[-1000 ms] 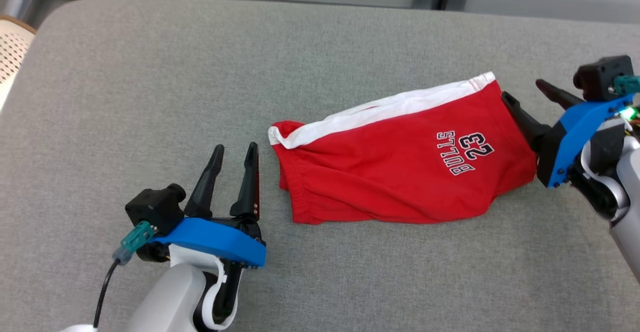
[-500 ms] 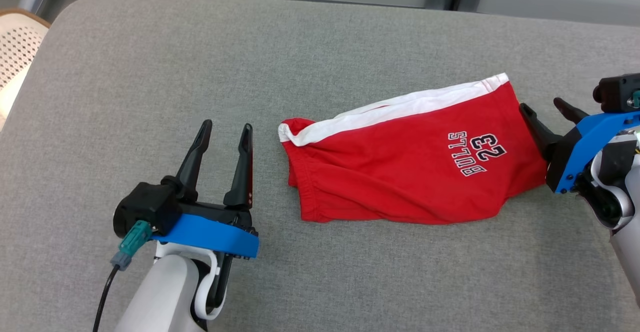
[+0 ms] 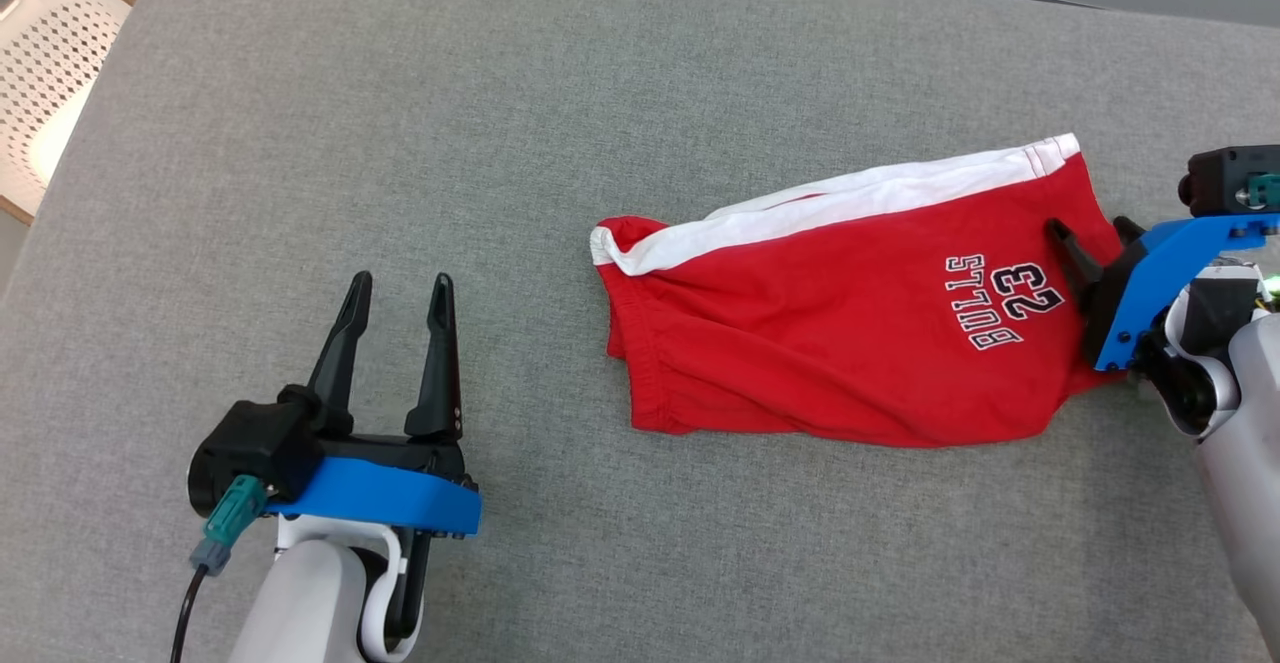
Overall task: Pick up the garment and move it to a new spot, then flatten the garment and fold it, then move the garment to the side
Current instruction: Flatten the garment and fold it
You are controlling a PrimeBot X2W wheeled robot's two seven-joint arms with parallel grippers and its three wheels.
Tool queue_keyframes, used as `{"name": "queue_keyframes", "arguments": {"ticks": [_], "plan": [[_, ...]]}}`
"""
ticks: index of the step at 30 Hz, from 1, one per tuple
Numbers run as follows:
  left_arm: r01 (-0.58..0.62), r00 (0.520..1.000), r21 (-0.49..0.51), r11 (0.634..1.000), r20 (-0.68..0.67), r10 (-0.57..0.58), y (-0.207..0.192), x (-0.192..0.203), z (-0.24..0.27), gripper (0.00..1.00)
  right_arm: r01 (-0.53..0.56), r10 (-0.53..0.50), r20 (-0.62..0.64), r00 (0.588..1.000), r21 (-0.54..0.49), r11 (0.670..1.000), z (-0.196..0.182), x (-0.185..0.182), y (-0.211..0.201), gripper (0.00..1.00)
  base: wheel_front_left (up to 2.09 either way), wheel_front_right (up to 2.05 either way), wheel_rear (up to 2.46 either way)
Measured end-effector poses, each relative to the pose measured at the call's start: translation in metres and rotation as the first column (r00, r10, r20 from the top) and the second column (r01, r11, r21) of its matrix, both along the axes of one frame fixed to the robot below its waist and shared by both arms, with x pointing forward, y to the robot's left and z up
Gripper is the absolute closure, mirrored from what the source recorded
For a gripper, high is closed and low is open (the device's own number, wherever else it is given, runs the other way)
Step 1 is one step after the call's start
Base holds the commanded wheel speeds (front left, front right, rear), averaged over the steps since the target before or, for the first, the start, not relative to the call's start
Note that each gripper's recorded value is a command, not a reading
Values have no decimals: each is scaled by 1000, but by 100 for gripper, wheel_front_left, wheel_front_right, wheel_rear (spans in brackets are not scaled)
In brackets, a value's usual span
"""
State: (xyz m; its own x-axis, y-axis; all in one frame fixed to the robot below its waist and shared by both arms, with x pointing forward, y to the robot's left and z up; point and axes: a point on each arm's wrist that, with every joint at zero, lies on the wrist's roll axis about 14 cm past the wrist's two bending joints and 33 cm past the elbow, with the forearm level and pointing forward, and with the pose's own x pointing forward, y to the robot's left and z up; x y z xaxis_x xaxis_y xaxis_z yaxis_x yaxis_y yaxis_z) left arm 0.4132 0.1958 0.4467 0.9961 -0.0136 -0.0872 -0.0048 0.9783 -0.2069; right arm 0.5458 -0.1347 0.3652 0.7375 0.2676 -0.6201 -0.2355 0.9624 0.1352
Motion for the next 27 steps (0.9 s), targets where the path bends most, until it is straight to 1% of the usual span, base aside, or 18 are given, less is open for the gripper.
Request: {"name": "queue_keyframes", "arguments": {"ticks": [2, 3, 4, 5, 8, 11, 15, 19, 24, 27], "plan": [[-9, 1000, 3, 1000, -2, 9, 3, -2, 0, 0, -14, 14, -14, 1000, -18, 1000, -3, -1, 3, 0, 0, 0, 0], [-13, 1000, 5, 1000, -2, 13, 4, -2, 0, 0, -20, 19, -24, 1000, -27, 999, -4, -3, 5, 15, 0, 0, 0], [-13, 1000, 8, 1000, -1, 13, 5, -2, 0, 0, -25, 24, -28, 999, -30, 999, -5, -3, 6, 55, 0, 0, 0], [-15, 1000, 6, 1000, -1, 15, 5, -2, 0, 0, -26, 25, -30, 999, -27, 999, -5, -4, 8, 100, 0, 0, 0], [-20, 1000, 6, 1000, -3, 20, 6, -4, -1, 0, -31, 31, -18, 999, -21, 999, -2, -7, 13, 100, 0, 0, 0], [-14, 1000, 2, 1000, -5, 14, 4, -7, -1, 0, 0, 1, 9, 1000, -20, 1000, 2, -11, 4, 100, 0, 0, 0], [-6, 1000, 0, 1000, 4, 6, 0, -12, 3, 0, 87, -86, 55, 995, -26, 996, 12, -19, -27, 100, 0, 0, 0], [5, 1000, -6, 1000, 6, -5, -4, -17, 4, 0, 164, -159, 113, 981, -36, 986, 28, -29, -55, 100, 0, 0, 0], [24, 999, -18, 1000, 22, -24, -12, -20, 9, 0, 267, -253, 174, 952, -66, 961, 51, -45, -98, 100, 0, 0, 0], [33, 999, -25, 999, 30, -32, -16, -23, 12, 0, 303, -282, 202, 938, -77, 950, 66, -52, -110, 100, 0, 0, 0]]}}
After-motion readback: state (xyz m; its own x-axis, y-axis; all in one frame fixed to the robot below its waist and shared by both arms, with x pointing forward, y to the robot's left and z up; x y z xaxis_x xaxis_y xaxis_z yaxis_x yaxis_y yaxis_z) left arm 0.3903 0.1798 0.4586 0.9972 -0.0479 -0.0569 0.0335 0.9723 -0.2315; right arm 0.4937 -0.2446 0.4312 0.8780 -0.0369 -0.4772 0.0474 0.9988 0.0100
